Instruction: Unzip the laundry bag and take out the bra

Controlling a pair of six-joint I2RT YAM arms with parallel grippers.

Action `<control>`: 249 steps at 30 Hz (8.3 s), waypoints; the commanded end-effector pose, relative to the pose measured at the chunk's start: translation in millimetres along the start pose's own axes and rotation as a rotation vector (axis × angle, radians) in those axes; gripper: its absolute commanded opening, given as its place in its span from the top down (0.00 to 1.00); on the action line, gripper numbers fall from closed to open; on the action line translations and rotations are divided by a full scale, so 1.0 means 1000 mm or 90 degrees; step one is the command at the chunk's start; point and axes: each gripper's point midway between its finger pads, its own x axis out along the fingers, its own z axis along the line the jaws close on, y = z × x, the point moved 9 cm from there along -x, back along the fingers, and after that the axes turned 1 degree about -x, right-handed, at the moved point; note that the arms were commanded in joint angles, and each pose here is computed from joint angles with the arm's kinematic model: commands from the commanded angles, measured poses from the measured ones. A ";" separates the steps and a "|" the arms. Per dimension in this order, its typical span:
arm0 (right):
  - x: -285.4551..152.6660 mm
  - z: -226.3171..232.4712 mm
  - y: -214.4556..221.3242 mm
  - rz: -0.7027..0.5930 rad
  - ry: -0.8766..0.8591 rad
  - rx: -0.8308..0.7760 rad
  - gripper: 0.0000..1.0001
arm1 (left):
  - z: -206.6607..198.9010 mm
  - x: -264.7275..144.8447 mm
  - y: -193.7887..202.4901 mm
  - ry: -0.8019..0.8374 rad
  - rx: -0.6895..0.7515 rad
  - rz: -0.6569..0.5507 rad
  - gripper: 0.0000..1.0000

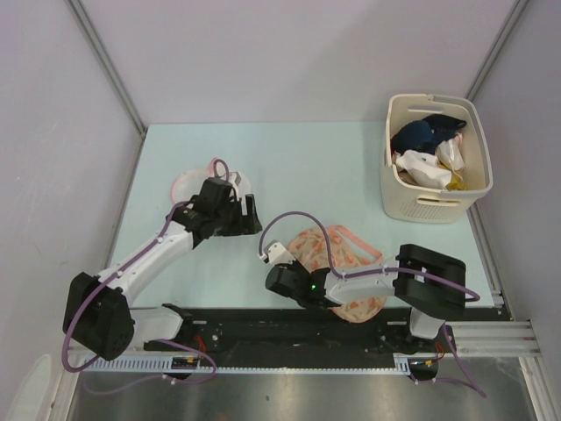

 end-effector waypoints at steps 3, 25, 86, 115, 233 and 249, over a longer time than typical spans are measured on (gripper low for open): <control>-0.009 -0.003 -0.013 -0.039 -0.049 0.029 1.00 | -0.005 -0.005 -0.001 0.058 0.026 -0.003 0.16; -0.096 -0.080 -0.050 -0.153 -0.238 0.159 1.00 | -0.084 -0.064 0.013 0.491 0.265 0.037 0.39; -0.099 -0.102 -0.027 -0.139 -0.200 0.153 1.00 | -0.061 -0.029 0.004 0.362 0.263 0.121 0.99; -0.149 -0.096 -0.089 -0.243 -0.142 0.165 0.26 | -0.047 -0.058 -0.029 0.433 0.109 -0.032 1.00; -0.175 -0.189 -0.069 -0.482 -0.079 0.360 1.00 | -0.017 -0.067 -0.062 0.337 -0.014 -0.051 1.00; -0.149 -0.187 -0.038 -0.410 -0.106 0.419 1.00 | -0.013 -0.072 -0.063 0.366 -0.022 -0.059 1.00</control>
